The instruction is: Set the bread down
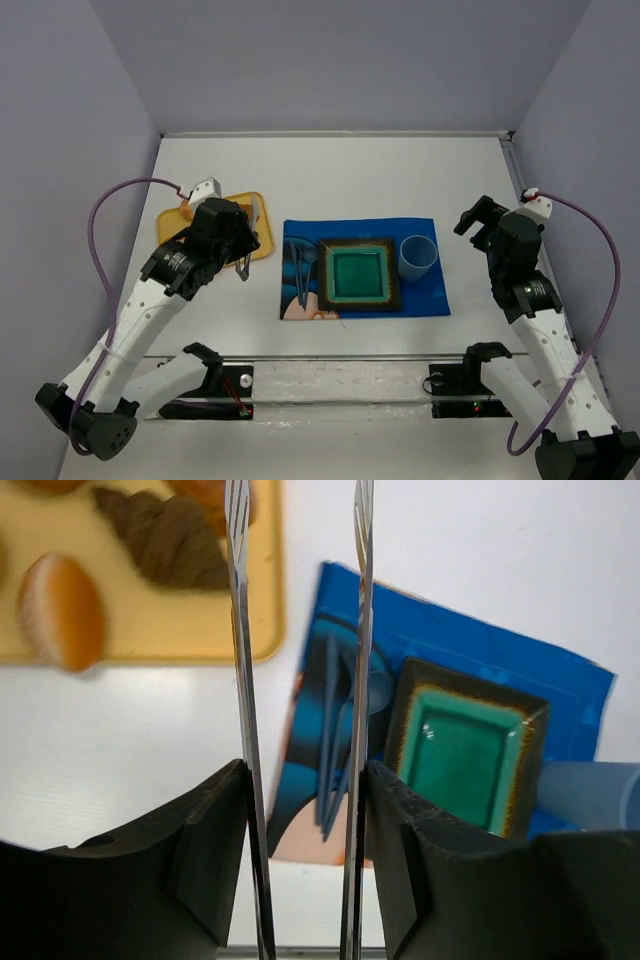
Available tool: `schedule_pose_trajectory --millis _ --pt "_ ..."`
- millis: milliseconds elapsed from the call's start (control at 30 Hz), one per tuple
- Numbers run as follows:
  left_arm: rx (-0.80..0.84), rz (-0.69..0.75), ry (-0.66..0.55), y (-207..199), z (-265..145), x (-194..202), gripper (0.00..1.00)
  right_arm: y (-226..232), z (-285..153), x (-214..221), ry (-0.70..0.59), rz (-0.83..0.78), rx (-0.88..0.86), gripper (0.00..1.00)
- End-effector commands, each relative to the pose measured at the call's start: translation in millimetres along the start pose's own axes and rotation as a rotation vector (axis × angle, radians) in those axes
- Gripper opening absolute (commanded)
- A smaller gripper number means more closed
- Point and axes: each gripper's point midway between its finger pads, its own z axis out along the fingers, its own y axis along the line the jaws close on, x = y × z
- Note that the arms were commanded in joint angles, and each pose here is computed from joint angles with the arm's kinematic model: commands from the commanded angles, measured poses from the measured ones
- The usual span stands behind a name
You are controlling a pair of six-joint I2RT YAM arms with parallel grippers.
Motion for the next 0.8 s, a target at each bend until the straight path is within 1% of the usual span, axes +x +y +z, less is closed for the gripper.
schedule_pose_trajectory --millis 0,33,67,100,133,167,233,300,400,467,600,767 --pt "-0.311 -0.052 0.046 58.0 -15.3 14.1 0.59 7.0 -1.5 -16.0 -0.056 0.017 -0.03 0.99" --pt "-0.389 -0.039 0.075 74.1 -22.5 21.7 0.59 7.2 -1.5 -16.3 -0.057 0.017 -0.031 0.99" --pt "-0.429 -0.042 0.071 81.0 -24.8 22.0 0.6 7.0 -1.2 -15.6 -0.054 0.016 -0.03 0.99" --pt "-0.479 -0.048 0.068 88.6 -24.8 23.2 0.65 7.5 -0.9 -15.5 -0.054 0.018 -0.031 0.99" --pt "-0.522 -0.039 0.048 96.9 -26.1 21.4 0.67 7.7 -0.9 -15.8 -0.055 0.02 -0.032 0.99" --pt "-0.531 -0.032 0.046 99.1 -24.6 21.9 0.67 7.7 -0.6 -15.5 -0.054 0.019 -0.031 0.99" --pt "-0.51 -0.012 0.055 96.0 -14.7 25.7 0.68 7.7 0.0 -14.4 -0.049 0.017 -0.031 0.99" --pt "-0.491 0.023 0.081 95.0 -7.6 30.5 0.71 7.6 0.6 -13.7 -0.047 0.015 -0.029 0.99" --pt "-0.504 0.024 0.086 100.1 -1.6 31.2 0.71 7.6 0.4 -14.5 -0.05 0.017 -0.029 0.99" --pt "-0.483 0.033 0.085 98.2 3.2 29.7 0.72 7.6 0.7 -14.1 -0.048 0.017 -0.029 0.99" --pt "-0.511 0.017 0.109 114.1 10.5 33.8 0.71 7.3 1.5 -13.2 -0.047 0.017 -0.026 0.99" --pt "-0.485 0.029 0.129 121.8 23.8 35.9 0.68 7.5 3.5 -11.7 -0.04 0.016 -0.023 0.99"
